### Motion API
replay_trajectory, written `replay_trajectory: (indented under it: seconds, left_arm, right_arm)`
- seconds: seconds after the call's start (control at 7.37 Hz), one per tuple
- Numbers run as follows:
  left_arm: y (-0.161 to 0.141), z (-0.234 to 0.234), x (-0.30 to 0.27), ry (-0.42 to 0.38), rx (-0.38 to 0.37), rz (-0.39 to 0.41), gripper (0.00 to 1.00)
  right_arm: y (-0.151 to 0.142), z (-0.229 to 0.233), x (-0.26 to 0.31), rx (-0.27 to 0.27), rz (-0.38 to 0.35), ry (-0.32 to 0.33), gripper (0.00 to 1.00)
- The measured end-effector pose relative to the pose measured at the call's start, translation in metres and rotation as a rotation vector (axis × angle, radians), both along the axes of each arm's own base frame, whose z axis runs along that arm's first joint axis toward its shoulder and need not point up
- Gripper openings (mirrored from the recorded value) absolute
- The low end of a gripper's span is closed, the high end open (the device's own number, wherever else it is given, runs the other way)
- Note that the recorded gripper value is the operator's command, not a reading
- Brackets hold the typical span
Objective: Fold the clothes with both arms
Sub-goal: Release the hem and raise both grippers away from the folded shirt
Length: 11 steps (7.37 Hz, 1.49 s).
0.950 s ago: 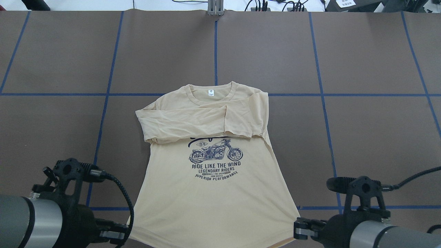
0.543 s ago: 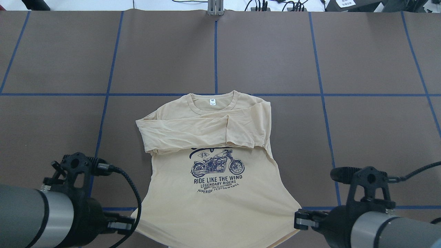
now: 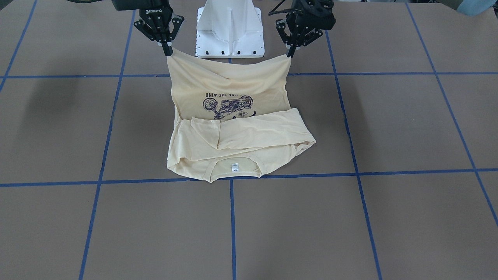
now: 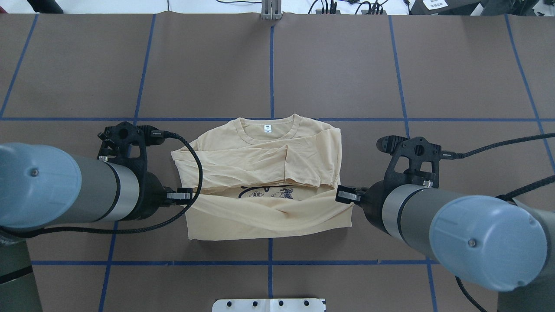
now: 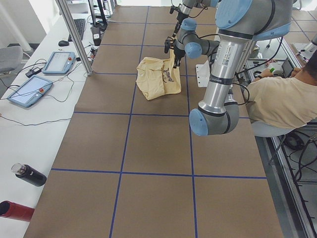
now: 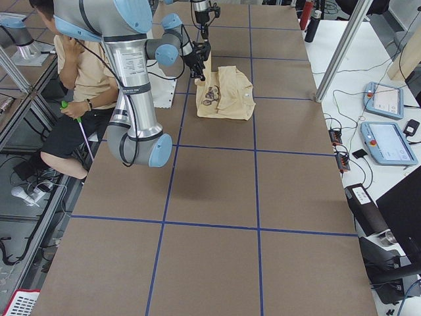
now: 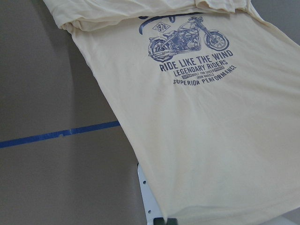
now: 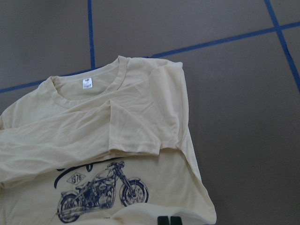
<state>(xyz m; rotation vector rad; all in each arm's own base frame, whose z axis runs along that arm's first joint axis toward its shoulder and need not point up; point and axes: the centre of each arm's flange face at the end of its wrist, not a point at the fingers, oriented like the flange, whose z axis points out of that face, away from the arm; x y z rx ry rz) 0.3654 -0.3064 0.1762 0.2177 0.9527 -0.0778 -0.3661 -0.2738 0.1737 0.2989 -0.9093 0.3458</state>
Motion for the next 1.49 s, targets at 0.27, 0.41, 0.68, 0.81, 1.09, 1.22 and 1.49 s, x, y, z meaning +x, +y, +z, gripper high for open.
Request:
replay_trajectory:
  seconds: [0.27,0.41,0.68,0.81,1.09,1.22,1.49]
  left_arm:
    - [-0.021,0.0,-0.014,-0.007,0.01,-0.064,0.0]
    - [-0.029,0.005,-0.012,-0.025,0.014,-0.088,0.0]
    - [-0.048,0.018,0.001,-0.075,0.018,-0.119,0.0]
    - [-0.062,0.026,0.012,-0.104,0.019,-0.136,0.0]
    - [-0.098,0.048,0.049,-0.14,0.037,-0.174,0.0]
    - [-0.117,0.065,0.067,-0.147,0.066,-0.185,0.0]
    - [-0.148,0.097,0.081,-0.175,0.118,-0.182,0.0]
  right_arm:
    - [-0.034,-0.004,-0.001,-0.009,0.057,0.009,0.0]
    - [-0.052,-0.007,-0.011,-0.01,0.079,0.022,0.0]
    - [-0.088,0.0,-0.034,0.004,0.11,0.037,0.0]
    - [-0.11,0.012,-0.046,0.014,0.128,0.04,0.0]
    - [-0.148,0.032,-0.065,0.031,0.148,0.072,0.0]
    - [-0.166,0.035,-0.078,0.029,0.155,0.095,0.0]
    - [-0.193,0.045,-0.107,0.029,0.161,0.112,0.0]
